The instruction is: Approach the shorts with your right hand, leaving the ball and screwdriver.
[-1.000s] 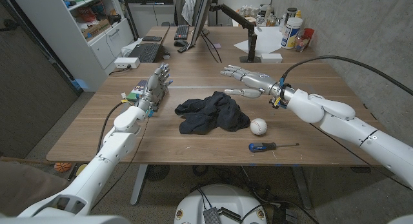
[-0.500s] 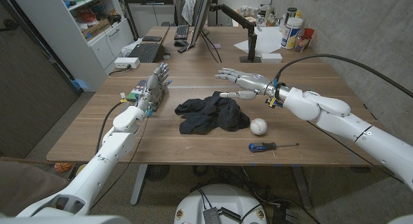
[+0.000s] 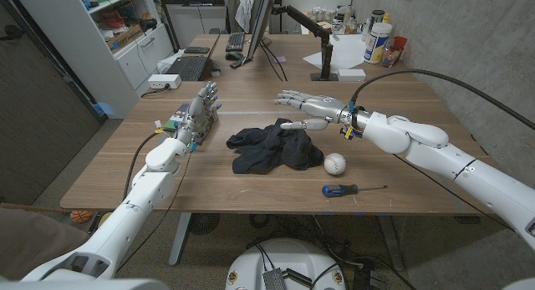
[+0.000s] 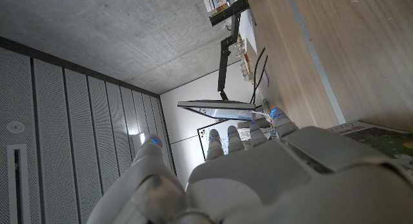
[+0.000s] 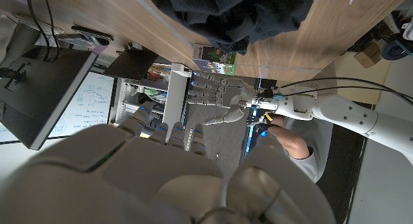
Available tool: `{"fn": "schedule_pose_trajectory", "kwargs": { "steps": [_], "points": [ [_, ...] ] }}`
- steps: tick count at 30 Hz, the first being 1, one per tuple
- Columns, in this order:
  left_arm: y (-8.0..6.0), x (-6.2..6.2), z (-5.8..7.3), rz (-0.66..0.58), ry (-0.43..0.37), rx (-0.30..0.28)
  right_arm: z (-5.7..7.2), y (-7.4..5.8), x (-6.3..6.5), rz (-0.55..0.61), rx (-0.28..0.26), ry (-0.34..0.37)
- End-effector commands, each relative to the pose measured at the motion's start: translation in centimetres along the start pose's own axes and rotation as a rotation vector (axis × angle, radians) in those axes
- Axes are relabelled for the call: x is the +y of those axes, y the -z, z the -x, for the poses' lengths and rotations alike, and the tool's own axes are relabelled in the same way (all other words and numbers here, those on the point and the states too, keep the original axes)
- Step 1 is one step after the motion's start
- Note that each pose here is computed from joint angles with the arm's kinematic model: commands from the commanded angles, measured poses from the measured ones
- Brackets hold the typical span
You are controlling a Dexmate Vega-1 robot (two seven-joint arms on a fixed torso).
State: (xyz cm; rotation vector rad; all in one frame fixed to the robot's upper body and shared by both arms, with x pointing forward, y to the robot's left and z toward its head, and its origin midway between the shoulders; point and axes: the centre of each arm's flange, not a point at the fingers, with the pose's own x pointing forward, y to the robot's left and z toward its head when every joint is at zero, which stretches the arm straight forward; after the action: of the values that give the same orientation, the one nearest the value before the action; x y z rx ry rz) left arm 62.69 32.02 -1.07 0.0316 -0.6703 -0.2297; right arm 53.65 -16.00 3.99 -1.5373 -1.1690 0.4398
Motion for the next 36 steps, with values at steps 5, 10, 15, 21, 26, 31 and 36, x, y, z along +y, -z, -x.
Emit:
{"fn": "schedule_pose_trajectory", "kwargs": {
  "steps": [5, 10, 15, 21, 26, 31, 36],
  "points": [
    [0.5, -0.3, 0.2, 0.011, -0.006, 0.000, -1.2, -0.1, 0.4, 0.000, -0.032, -0.030],
    [0.5, -0.4, 0.3, 0.016, -0.008, -0.003, -1.4, 0.1, 0.4, -0.004, -0.028, -0.032],
    [0.5, -0.5, 0.3, 0.015, -0.007, -0.003, -1.6, 0.1, 0.6, -0.007, -0.030, -0.035],
    [0.5, -0.6, 0.6, 0.016, -0.008, -0.004, -2.1, -0.1, 1.1, -0.013, -0.034, -0.037],
    [0.4, -0.5, 0.7, 0.015, -0.010, -0.008, -2.5, -0.2, 1.4, -0.014, -0.043, -0.039],
    [0.3, -0.5, 0.8, 0.014, -0.012, -0.009, -2.6, -0.2, 1.4, -0.014, -0.046, -0.038],
    [0.3, -0.5, 1.0, 0.016, -0.015, -0.012, -2.9, -0.4, 1.5, -0.004, -0.057, -0.050]
  ]
}}
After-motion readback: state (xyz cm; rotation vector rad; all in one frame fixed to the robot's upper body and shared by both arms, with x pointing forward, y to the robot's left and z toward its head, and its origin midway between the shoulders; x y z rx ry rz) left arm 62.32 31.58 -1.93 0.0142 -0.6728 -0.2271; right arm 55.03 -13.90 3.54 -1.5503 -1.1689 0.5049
